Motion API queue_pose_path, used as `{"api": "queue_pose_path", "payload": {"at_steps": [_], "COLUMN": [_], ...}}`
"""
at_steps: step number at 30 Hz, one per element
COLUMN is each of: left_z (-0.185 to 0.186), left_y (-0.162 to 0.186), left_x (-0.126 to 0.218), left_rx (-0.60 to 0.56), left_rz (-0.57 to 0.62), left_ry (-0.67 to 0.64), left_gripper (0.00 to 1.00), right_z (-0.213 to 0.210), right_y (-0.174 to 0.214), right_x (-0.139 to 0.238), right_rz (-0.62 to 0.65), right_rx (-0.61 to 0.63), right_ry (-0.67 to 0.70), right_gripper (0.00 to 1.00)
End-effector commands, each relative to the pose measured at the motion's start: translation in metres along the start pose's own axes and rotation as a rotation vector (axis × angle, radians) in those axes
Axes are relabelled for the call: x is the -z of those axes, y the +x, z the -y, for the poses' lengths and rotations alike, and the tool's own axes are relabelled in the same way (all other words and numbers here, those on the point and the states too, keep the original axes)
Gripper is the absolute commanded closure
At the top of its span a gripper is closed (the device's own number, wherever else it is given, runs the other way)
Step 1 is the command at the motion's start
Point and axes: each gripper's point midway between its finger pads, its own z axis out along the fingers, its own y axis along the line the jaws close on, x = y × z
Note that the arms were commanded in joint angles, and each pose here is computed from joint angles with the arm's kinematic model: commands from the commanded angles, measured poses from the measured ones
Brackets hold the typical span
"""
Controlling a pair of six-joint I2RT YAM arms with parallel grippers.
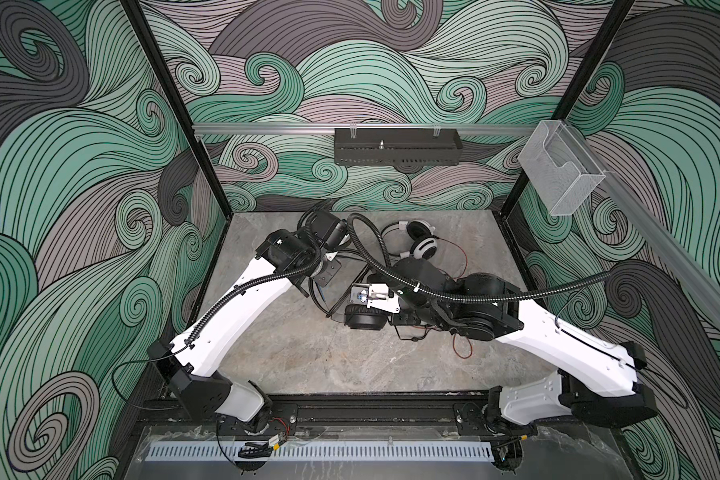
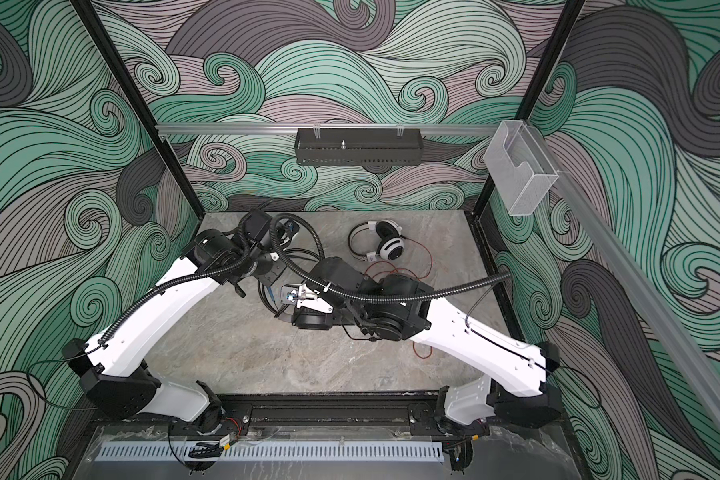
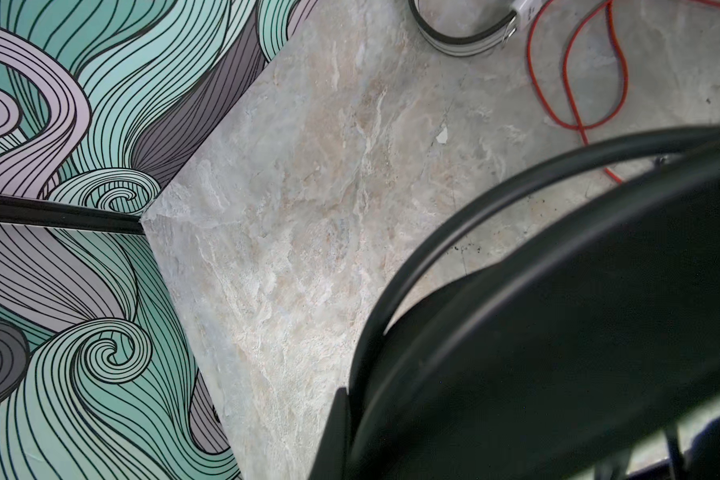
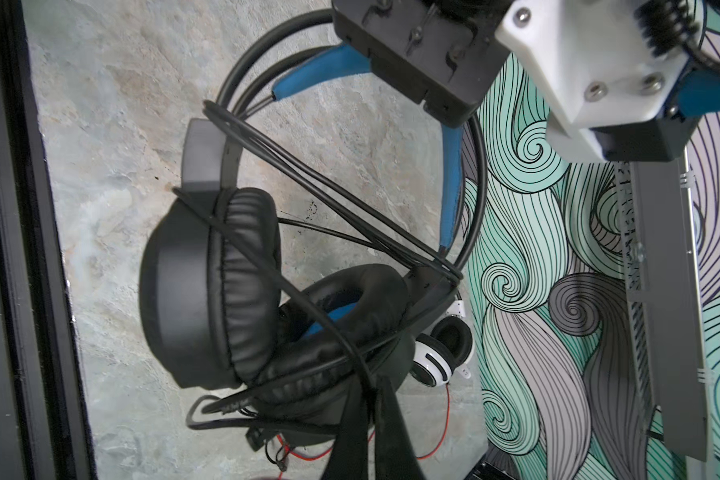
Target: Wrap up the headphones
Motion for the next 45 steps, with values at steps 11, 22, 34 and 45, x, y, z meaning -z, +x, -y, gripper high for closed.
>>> {"api": "queue_pose_path", "payload": {"at_steps": [11,22,34,45], "left_z": [0.026,0.062,-0.009,0.051], "left_y": [0.022,0.030,0.020,0.035], "left_x": [0.002,0.006,0.025,0.040], "left_rx": [-0.194,-0.186,-0.099,-0.172], "left_rz": [-0.087,-0.065,0.023,0.041], "left_ry": [0.024,0.230,-0.136,0.243], "left_gripper": [1.00,1.00,1.00,1.00], "right_z": [0.033,0.036,0.028,0.050], "right_y": [0.004,0.030,0.027,0.010], "right_x": [0.010,0.039,0.043,0.021], "right_rz": [-0.148,-0.207,-0.226,-0.167], "right_rx": [0.230,0.397,0.512,0.339], "right_ry": [0.302,0.434,0.404,0.389], "right_gripper": [1.00,1.00,1.00,1.00]}}
